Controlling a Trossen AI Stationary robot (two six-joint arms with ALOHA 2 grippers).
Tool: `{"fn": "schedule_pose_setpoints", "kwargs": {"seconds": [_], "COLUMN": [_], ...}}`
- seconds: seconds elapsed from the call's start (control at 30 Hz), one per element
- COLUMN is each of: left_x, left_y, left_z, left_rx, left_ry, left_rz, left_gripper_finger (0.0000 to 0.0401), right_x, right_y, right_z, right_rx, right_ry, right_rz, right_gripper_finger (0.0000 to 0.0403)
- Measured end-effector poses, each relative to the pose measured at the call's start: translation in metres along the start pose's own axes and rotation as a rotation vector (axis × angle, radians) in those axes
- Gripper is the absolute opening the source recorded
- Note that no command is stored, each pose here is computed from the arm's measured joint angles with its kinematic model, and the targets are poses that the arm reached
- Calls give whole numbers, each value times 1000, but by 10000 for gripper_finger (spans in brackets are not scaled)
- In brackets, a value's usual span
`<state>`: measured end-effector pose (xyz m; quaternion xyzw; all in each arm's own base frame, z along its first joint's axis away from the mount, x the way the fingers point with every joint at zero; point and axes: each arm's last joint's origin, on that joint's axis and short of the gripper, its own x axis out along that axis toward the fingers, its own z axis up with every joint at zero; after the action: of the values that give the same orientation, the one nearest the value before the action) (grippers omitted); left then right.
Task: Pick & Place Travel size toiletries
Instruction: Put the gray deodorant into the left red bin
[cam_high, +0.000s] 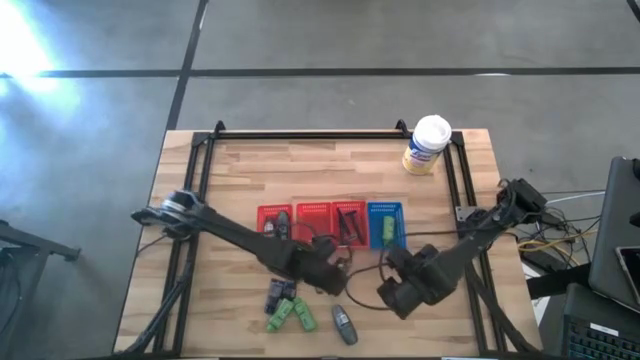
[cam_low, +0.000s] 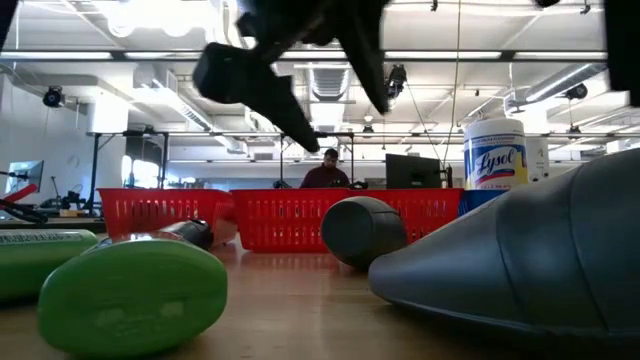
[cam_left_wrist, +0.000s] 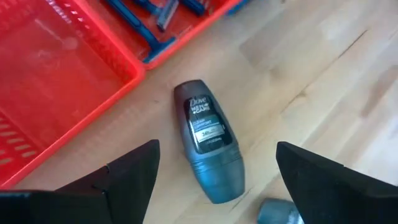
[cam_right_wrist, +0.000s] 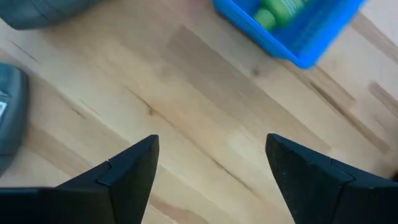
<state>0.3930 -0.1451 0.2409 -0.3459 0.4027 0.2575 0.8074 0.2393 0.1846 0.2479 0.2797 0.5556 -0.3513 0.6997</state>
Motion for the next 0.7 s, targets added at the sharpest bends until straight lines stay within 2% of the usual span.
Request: {"fn": "schedule_pose_setpoints", "kwargs": {"seconds": [0.23, 0.5, 0.7], "left_x": [22, 47, 57], "left_y": [-24, -32, -27], "left_z": [-1, -10, -15], "left_rx": [115, 120, 120], "left_ry": [92, 150, 163], "left_rz": [130, 125, 134], "left_gripper_finger": [345, 349, 350], "right_x": [-18, -23, -24], "right_y": [-13, -18, -20], "right_z": [-33, -56, -62], "right_rx": [83, 145, 166], "right_ry": [-10, -24, -31], "right_rz": [18, 34, 41], "right_gripper_finger": [329, 358, 354]}}
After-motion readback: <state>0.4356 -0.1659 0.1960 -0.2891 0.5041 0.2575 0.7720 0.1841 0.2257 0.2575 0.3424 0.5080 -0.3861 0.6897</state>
